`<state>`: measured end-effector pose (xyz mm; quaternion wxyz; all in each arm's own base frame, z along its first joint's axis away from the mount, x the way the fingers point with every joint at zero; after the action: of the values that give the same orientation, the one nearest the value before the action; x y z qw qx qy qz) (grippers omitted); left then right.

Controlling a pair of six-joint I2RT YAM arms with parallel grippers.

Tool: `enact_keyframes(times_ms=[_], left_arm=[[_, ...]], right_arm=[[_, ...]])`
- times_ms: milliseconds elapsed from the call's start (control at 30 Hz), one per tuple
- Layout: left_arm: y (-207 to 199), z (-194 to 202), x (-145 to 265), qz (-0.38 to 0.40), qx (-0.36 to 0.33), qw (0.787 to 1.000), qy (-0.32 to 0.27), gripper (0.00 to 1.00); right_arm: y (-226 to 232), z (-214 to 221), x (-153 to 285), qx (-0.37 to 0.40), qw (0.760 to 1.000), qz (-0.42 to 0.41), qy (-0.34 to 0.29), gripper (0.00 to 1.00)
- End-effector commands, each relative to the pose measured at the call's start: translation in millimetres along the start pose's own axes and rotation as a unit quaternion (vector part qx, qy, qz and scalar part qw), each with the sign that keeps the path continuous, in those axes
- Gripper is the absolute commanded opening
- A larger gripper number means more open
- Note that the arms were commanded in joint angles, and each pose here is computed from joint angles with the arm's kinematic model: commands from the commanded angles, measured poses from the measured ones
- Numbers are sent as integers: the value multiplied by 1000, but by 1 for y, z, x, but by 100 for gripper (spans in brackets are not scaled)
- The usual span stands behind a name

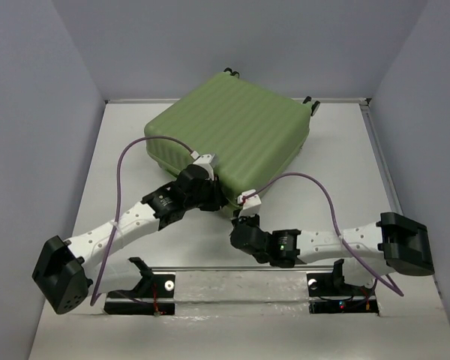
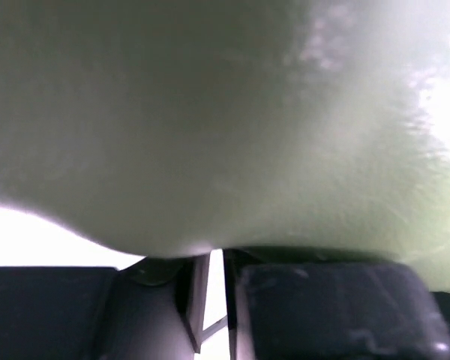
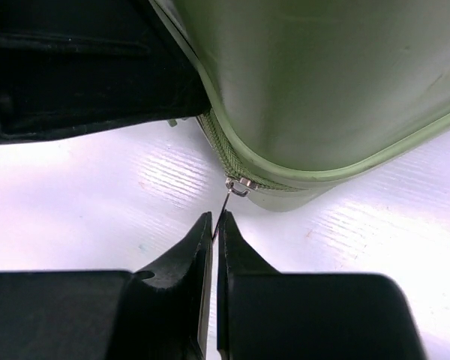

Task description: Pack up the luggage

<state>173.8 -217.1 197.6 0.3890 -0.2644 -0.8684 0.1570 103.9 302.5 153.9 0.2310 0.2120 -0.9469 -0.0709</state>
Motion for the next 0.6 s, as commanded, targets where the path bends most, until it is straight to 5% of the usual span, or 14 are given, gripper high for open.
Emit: enact_keyframes(times_ms=[0, 200, 400, 433, 467, 567], left_arm=[[-57, -70, -3, 130, 2, 980, -154, 29], [-36, -83, 11, 58, -11, 982, -178, 85], [-7, -145, 83, -7, -8, 960, -280, 98], [7, -159, 93, -31, 2, 954, -299, 99], [6, -175, 107, -32, 3, 947, -319, 99], [24, -204, 124, -82, 2, 940, -330, 99]], right_arm=[[87, -6, 34, -39, 978, -202, 42, 7], [92, -21, 21, -62, 975, -213, 27, 7], [46, -2, 41, -113, 972, -201, 48, 13], [41, 0, 45, -117, 971, -204, 51, 19], [36, -4, 52, -124, 968, -212, 51, 43], [19, -2, 63, -112, 971, -199, 75, 82]])
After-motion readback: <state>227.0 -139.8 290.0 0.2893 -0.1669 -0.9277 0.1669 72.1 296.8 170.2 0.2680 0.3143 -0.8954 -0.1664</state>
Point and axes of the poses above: each gripper's point midway between its finger pads, its own x axis back along the fingers, its own y axis along the line the jaws close on, z = x × y, the point moved 8 cm from there along x, back along the fingers, and after that the axes turned 2 degrees about -x, right-handed, at the moved point
